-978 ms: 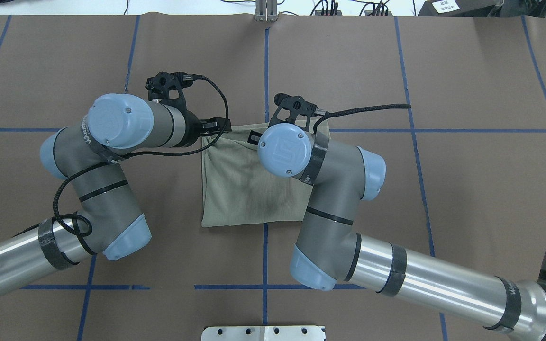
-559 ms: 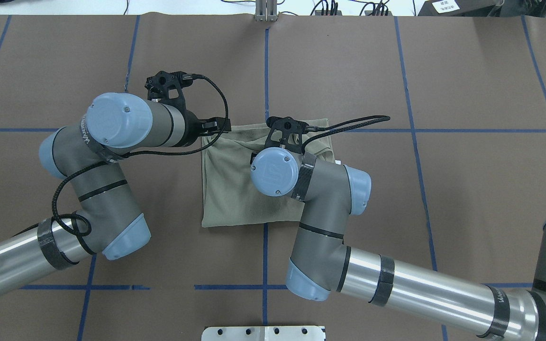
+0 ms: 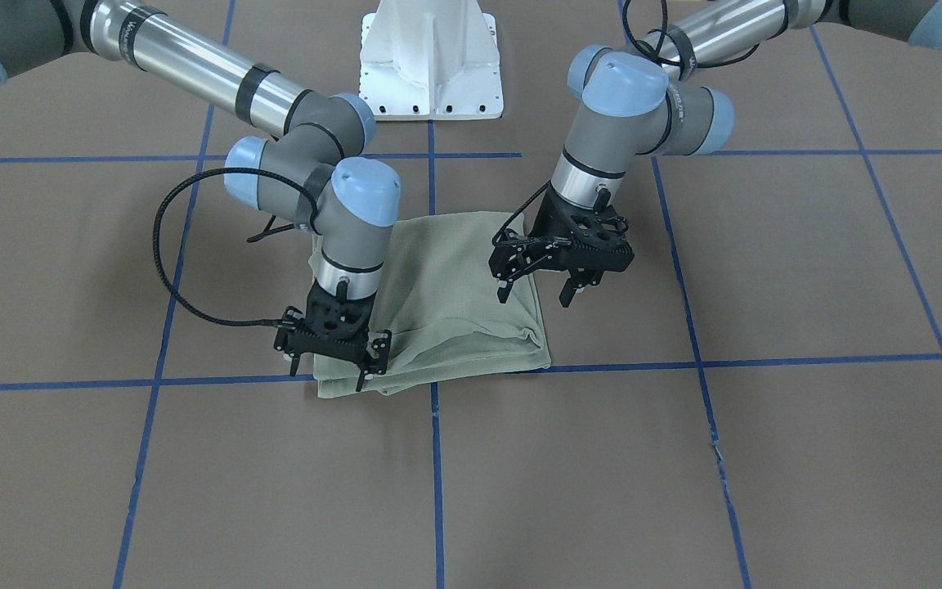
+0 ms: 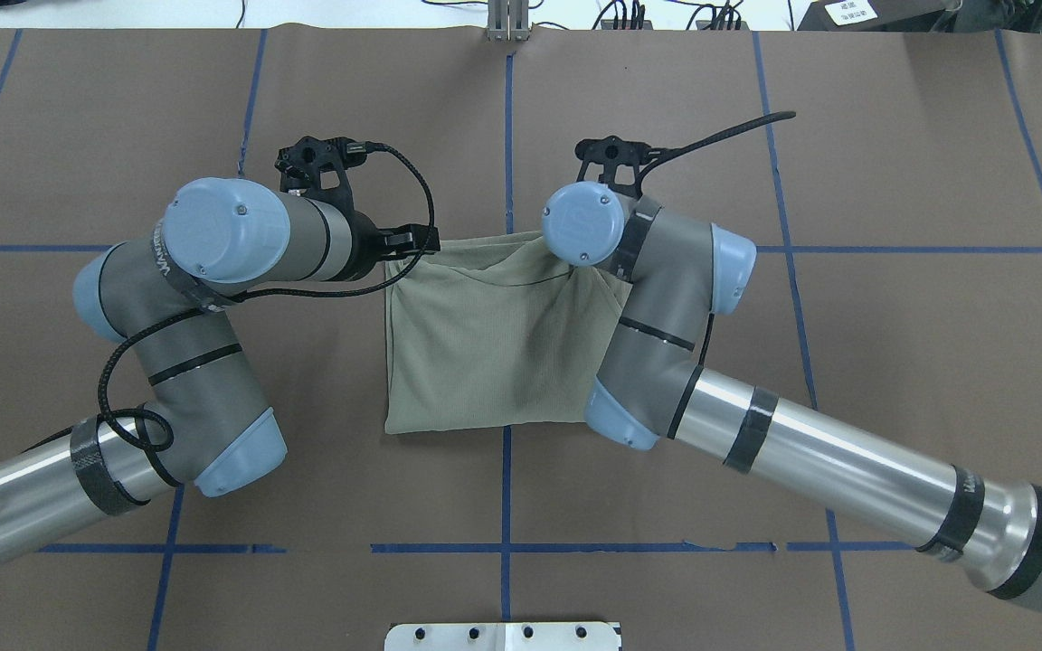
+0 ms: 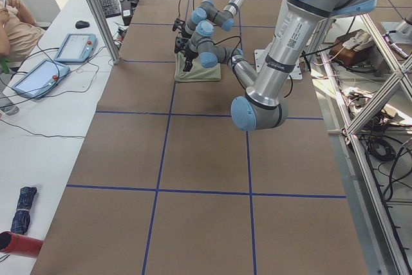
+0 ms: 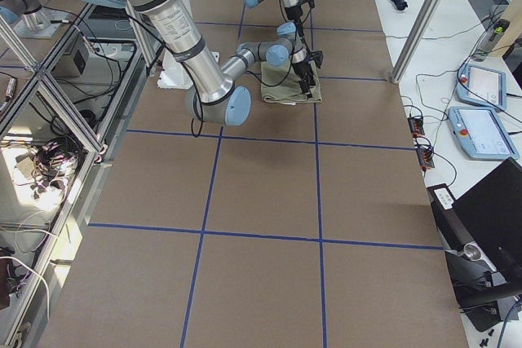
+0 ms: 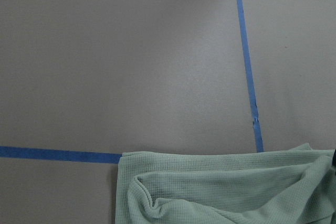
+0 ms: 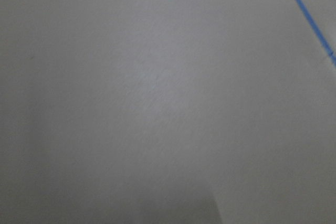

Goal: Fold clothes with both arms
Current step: 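Lower the folded edge onto the far end with both grippers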

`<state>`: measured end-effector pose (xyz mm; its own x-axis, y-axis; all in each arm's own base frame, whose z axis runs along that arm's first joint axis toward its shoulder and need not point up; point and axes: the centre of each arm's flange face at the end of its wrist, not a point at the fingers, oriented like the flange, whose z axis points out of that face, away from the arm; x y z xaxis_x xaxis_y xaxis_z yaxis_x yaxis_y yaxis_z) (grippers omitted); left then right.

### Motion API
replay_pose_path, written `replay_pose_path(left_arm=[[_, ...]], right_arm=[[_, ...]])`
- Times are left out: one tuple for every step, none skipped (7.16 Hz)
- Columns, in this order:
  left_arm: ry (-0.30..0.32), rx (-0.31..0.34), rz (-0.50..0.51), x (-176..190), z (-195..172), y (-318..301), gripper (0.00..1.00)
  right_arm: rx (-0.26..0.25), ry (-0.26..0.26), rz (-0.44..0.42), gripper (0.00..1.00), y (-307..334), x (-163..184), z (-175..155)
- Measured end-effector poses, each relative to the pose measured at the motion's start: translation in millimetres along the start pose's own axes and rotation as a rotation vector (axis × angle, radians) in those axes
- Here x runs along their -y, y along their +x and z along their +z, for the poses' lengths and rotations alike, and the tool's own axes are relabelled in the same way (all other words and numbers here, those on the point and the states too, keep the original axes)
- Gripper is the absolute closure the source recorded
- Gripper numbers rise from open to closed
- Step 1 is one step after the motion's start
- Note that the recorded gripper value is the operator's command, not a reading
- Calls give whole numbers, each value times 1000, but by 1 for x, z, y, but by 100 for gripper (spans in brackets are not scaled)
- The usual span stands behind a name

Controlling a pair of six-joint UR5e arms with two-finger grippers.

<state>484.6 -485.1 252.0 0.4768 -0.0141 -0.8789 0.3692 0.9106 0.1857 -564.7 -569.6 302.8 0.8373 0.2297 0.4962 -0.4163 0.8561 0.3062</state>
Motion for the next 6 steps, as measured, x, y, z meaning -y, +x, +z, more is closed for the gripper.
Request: replay_pose_path(left_arm=[[0, -3, -1, 0, 0, 0, 0], [1, -9, -1, 0, -1, -1, 0], [2, -11, 0, -1, -1, -2, 0], [2, -12, -1, -1, -1, -2, 0], [2, -12, -2, -1, -1, -2, 0], [2, -12, -2, -1, 0, -2, 0]], right_arm=[[-13, 6, -12, 0, 11, 24, 6], [16, -7, -6, 0, 6, 36, -5], [71, -36, 32, 1, -11, 42, -28], [114, -63, 103, 16, -30, 38, -49], [135, -87, 166, 28, -46, 21, -60], [138, -104, 206, 29, -55, 5, -63]])
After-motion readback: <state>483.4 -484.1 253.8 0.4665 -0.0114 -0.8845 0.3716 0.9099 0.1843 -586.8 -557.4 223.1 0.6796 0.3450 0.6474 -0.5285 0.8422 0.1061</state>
